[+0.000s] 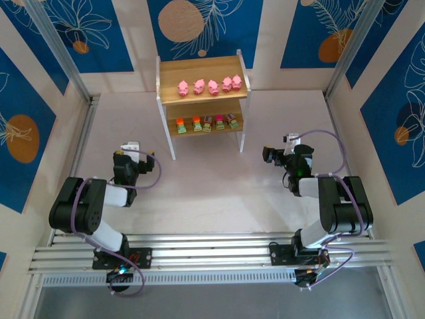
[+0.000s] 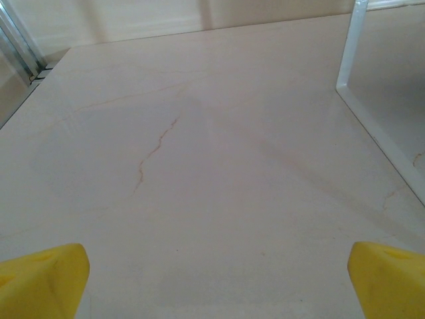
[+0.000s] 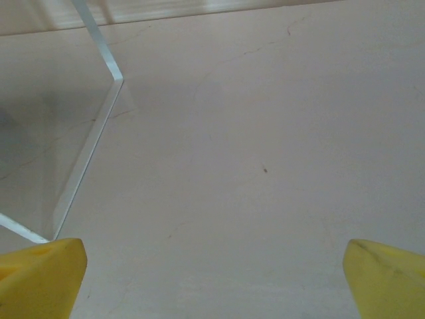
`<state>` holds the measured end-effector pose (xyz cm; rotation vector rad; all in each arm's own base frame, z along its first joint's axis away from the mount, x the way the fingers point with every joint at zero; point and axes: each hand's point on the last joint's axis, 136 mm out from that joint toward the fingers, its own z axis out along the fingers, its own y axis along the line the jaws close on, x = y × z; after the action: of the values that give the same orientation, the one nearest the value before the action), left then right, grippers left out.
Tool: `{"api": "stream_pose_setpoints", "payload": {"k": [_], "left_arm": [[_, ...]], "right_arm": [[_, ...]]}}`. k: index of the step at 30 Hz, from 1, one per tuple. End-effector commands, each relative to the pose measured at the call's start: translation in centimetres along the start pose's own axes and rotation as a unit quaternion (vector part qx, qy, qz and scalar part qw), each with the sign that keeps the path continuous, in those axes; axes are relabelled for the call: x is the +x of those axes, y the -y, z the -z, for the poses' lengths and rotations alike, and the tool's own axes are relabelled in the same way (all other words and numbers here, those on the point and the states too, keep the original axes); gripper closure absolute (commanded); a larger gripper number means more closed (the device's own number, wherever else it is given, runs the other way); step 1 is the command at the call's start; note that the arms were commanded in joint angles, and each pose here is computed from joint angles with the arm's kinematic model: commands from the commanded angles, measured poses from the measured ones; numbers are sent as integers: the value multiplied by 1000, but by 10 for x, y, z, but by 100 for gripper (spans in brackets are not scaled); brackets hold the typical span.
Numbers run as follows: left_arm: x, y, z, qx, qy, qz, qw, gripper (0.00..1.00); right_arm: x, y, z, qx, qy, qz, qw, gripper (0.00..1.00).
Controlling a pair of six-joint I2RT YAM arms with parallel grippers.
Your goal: Place and organize the plastic toys onto the shelf
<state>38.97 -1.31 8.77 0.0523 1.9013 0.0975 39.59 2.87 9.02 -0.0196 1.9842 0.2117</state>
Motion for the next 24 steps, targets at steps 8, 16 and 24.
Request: {"api": "stream_pose_setpoints", "payload": {"k": [8,16,24], "left_arm": [[-7,-6,-3,-11,7,8,1000,0],[-7,-6,-3,-10,7,8,1000,0],[-6,5,-4,23,1,-4,1000,0]], "right_arm": [[-4,-3,1,-13,13,6,1000,1],[-3,-3,1,-13,13,6,1000,1],[-3,-3,1,-13,13,6,1000,1]]}}
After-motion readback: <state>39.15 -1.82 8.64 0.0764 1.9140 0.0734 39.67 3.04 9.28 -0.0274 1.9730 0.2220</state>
